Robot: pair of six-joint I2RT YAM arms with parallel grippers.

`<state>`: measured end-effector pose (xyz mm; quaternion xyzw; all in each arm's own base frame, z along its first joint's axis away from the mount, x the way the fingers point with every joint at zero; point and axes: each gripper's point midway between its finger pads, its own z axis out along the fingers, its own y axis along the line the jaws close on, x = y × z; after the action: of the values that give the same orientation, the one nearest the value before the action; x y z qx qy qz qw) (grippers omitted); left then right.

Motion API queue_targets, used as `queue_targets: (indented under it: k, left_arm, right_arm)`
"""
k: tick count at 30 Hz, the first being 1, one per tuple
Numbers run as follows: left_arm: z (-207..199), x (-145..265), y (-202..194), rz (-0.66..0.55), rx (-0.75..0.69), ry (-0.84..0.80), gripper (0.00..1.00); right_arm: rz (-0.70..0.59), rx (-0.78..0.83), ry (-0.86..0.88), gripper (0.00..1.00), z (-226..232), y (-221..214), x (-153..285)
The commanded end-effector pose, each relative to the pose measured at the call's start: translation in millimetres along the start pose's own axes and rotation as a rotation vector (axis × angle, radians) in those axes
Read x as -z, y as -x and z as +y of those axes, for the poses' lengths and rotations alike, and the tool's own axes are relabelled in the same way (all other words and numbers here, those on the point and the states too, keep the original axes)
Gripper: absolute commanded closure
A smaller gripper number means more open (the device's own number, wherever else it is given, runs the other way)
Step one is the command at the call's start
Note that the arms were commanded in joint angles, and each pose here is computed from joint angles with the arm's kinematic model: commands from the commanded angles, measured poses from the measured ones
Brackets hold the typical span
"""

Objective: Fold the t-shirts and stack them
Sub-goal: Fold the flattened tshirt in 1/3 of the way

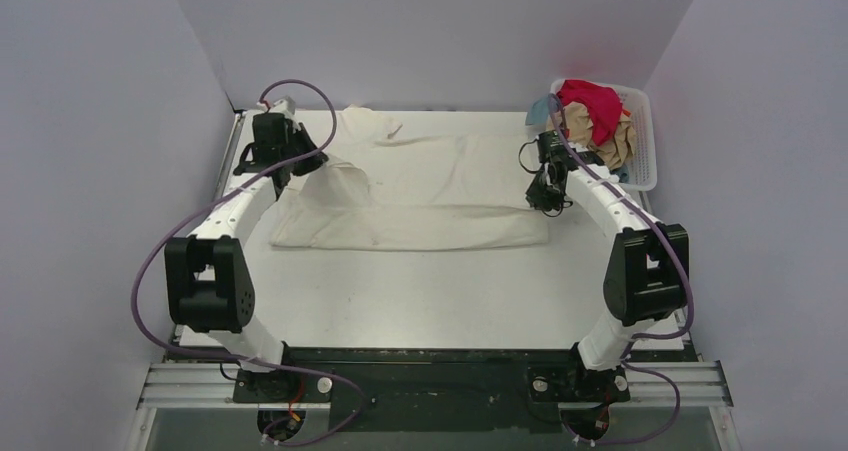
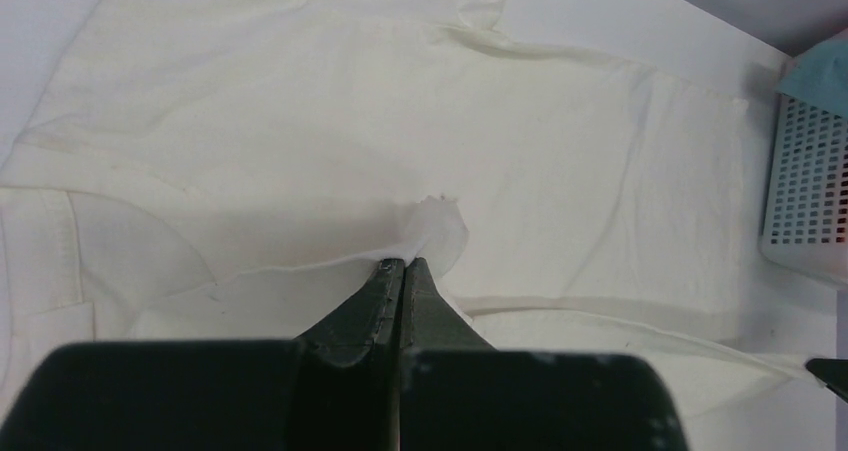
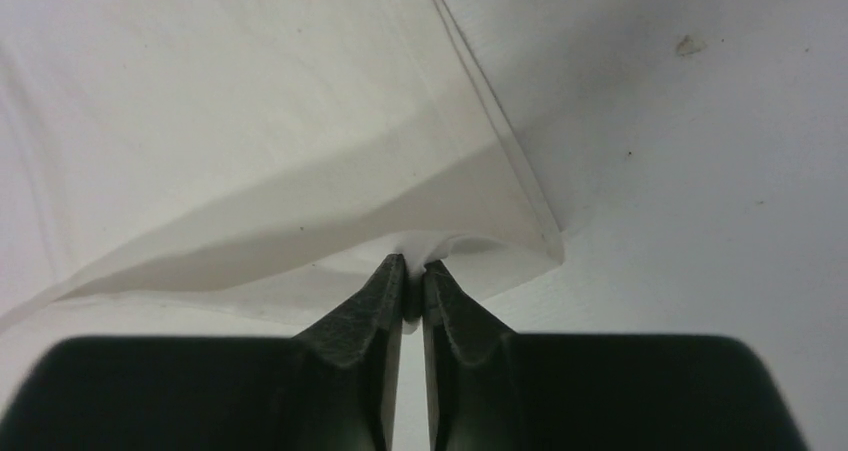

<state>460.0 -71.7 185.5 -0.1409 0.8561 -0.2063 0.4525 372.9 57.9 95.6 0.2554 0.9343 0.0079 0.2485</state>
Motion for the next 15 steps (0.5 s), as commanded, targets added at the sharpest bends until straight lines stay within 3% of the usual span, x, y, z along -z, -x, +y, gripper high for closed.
queue_targets:
  k: [1,2,4,5,9,11,15]
  left_arm:
    - [18,-32,25,-0.032,-0.023,0.078,0.93]
    - [31,-43,24,-0.008,-0.011,0.140,0.82]
    - [44,-54,29,0.033,0.009,0.225,0.43]
    - [56,-63,23,0.063,0.016,0.276,0.22]
    - [60,-54,46,0.067,0.017,0.378,0.15]
    - [51,-41,49,0.052,0.017,0.355,0.14]
    - [57,-17,-2,0.091,0.061,0.321,0.13]
  right_arm:
    - [-0.064,-0.021,-0.044,0.86,1,25,-7]
    - [-0.066,-0.029,-0.059,0.80,0,27,-8]
    - [-0.078,-0.042,-0.073,0.68,-1,30,-6]
    - [-0.085,-0.052,-0.076,0.58,-1,32,-4]
    - [-0.136,-0.054,-0.075,0.34,-5,34,13]
    - [-0.158,-0.026,-0.077,0.29,-7,28,22]
    - [-0.133,0.057,-0.027,0.26,2,-3,26]
